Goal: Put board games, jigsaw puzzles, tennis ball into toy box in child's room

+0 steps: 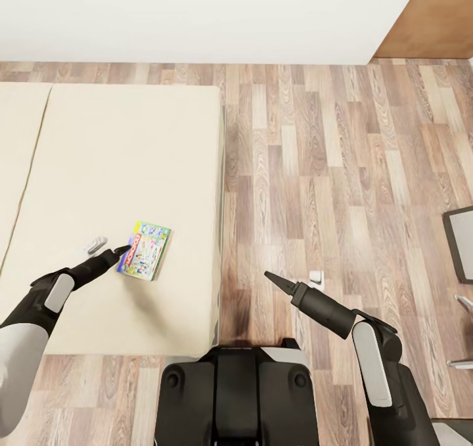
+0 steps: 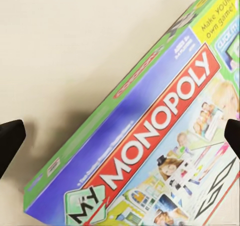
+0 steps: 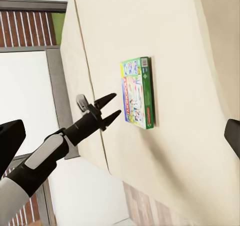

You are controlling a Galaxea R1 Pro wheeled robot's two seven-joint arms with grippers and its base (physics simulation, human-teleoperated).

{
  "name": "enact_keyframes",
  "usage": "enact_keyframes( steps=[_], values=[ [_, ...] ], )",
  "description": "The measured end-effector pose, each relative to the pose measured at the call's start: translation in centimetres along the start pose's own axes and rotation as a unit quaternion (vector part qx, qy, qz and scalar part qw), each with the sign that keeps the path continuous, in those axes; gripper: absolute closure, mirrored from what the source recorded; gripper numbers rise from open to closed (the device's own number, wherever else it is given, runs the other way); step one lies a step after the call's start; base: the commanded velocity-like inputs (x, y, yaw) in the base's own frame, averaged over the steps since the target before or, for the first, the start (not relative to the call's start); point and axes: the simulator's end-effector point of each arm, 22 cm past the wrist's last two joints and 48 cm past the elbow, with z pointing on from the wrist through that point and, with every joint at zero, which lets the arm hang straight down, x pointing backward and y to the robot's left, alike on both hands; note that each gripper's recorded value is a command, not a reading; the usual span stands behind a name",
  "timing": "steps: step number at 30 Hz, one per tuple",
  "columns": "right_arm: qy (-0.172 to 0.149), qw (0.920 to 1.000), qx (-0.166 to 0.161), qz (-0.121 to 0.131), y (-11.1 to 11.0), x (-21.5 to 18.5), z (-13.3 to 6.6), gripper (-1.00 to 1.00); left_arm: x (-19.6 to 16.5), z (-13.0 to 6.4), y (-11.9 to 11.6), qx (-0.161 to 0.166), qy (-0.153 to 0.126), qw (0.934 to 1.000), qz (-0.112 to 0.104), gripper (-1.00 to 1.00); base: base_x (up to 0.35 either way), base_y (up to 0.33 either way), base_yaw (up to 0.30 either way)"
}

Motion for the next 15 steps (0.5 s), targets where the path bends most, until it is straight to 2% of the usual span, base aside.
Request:
enact_keyframes(
  steps=[15],
  values=[
    [0.004,0.9999,0.006,0.009,-1.1,0.6,0.2,-1.0,1.2,0.7,0.5,0.002,0.01,0.9999,-0.001,-1.0,0.0,0.0,0.0]
  ],
)
